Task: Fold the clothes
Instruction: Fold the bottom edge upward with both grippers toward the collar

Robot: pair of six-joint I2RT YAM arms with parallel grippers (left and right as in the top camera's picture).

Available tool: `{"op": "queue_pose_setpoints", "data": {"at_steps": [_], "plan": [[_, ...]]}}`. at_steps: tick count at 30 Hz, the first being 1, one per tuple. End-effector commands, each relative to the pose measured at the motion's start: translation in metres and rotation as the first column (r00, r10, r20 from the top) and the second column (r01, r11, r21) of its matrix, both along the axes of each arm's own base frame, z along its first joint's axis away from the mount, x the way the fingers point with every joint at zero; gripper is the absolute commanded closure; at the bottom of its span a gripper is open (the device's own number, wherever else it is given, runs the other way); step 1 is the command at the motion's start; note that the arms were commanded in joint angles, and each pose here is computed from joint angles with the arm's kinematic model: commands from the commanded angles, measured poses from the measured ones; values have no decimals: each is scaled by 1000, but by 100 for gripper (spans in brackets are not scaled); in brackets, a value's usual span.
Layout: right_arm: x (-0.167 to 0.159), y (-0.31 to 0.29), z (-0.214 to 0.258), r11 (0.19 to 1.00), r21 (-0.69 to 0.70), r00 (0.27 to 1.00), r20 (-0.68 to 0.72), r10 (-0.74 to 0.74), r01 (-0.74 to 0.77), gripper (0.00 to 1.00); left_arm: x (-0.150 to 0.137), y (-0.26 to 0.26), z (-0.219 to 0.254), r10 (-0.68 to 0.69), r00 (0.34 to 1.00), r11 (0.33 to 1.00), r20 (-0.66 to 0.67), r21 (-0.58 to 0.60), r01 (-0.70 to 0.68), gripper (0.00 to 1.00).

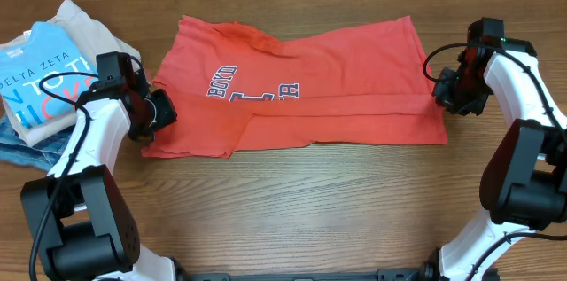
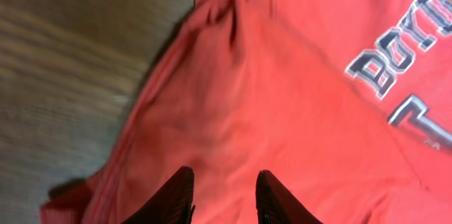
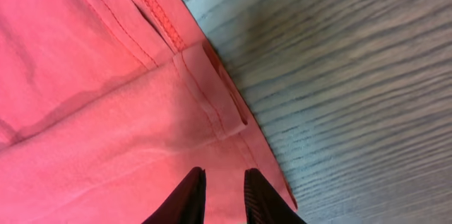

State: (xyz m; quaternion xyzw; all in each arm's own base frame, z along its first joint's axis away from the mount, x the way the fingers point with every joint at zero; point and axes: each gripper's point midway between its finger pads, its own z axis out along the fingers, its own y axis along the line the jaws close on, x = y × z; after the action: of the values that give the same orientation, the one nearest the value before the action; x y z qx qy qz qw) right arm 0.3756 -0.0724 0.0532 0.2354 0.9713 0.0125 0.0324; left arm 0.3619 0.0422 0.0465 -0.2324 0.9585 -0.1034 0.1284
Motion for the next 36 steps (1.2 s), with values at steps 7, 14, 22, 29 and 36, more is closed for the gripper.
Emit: {"op": "queue_pose_setpoints", "data": {"at_steps": [7, 14, 22, 29, 36], "plan": [[-21, 5, -16, 1000, 15, 997, -78, 3, -2, 76, -13, -8, -3, -6, 998, 999, -66, -32, 4, 68], [-42, 10, -53, 1000, 23, 994, -107, 3, -1, 63, -29, -5, -26, 3, 995, 1000, -99, 2, -3, 59], [-43, 22, -56, 996, 92, 995, -101, 5, 5, 77, -47, 9, -43, 33, 989, 996, -145, 91, -20, 55], [-52, 23, -56, 996, 94, 991, -137, 5, 8, 89, -62, 16, -57, 69, 982, 989, -177, 140, -45, 55], [-86, 12, -52, 997, 2, 957, -279, -76, 80, 96, -76, 36, -58, 113, 968, 971, -223, 233, -60, 57]]}}
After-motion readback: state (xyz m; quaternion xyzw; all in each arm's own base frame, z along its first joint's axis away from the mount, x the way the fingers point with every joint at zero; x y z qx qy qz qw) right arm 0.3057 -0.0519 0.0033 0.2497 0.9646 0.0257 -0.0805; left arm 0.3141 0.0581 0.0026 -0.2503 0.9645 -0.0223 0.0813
